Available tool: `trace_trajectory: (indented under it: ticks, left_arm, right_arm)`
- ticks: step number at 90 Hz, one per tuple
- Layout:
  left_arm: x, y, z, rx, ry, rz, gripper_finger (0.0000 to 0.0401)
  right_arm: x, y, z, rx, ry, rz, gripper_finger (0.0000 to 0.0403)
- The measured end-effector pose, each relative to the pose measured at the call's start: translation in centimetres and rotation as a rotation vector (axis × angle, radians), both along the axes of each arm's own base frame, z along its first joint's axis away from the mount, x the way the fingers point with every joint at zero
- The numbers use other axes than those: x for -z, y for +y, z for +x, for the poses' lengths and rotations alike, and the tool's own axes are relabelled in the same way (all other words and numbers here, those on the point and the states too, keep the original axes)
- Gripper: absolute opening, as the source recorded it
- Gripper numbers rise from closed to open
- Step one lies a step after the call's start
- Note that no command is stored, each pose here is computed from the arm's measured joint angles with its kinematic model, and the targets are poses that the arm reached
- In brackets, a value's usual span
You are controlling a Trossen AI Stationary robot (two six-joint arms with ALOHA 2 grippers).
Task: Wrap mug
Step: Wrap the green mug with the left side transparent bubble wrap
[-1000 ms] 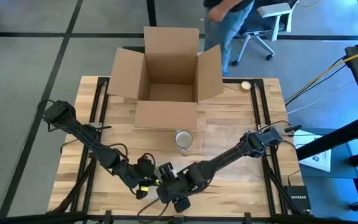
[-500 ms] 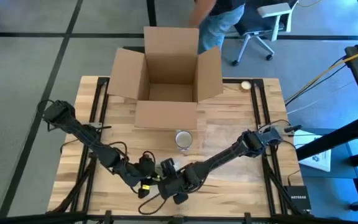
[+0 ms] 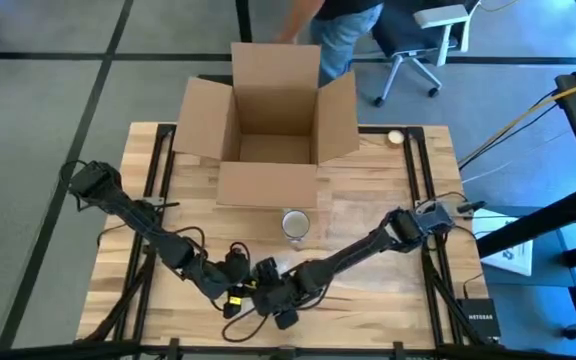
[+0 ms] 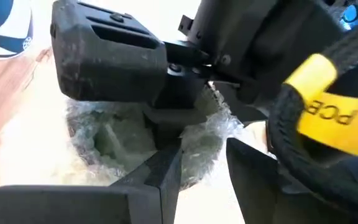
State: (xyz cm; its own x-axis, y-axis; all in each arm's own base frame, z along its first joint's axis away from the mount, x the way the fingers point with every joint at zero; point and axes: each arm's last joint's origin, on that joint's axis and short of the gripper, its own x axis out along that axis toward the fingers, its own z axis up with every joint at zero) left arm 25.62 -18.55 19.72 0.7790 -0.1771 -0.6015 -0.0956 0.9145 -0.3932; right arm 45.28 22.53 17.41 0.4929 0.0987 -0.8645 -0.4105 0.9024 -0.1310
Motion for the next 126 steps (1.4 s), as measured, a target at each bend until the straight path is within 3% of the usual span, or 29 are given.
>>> trace_trajectory:
  ticks: [34,61,93,106,126]
  left_arm:
    - [0.3,0.0,-0.2,0.013,0.028,0.009,0.0111]
    - [0.3,0.0,-0.2,0.009,0.03,-0.002,0.0111]
    - [0.1,-0.3,-0.2,0.008,0.016,-0.034,0.0111]
    - [-0.1,-0.4,-0.1,0.004,0.001,-0.061,0.0111]
    - [-0.8,-0.1,-0.5,0.006,-0.006,-0.055,0.0111]
  right_arm:
    - [-5.8,0.1,0.0,-0.001,-0.004,-0.001,0.0184]
    - [-7.6,-0.3,-0.6,0.011,0.026,-0.042,0.0184]
    - [-5.5,-0.7,-1.2,0.019,0.106,-0.113,0.0184]
    - [-4.1,-0.5,-0.9,0.019,0.078,-0.096,0.0184]
    - [-4.2,-0.4,-0.5,0.022,0.043,-0.076,0.0184]
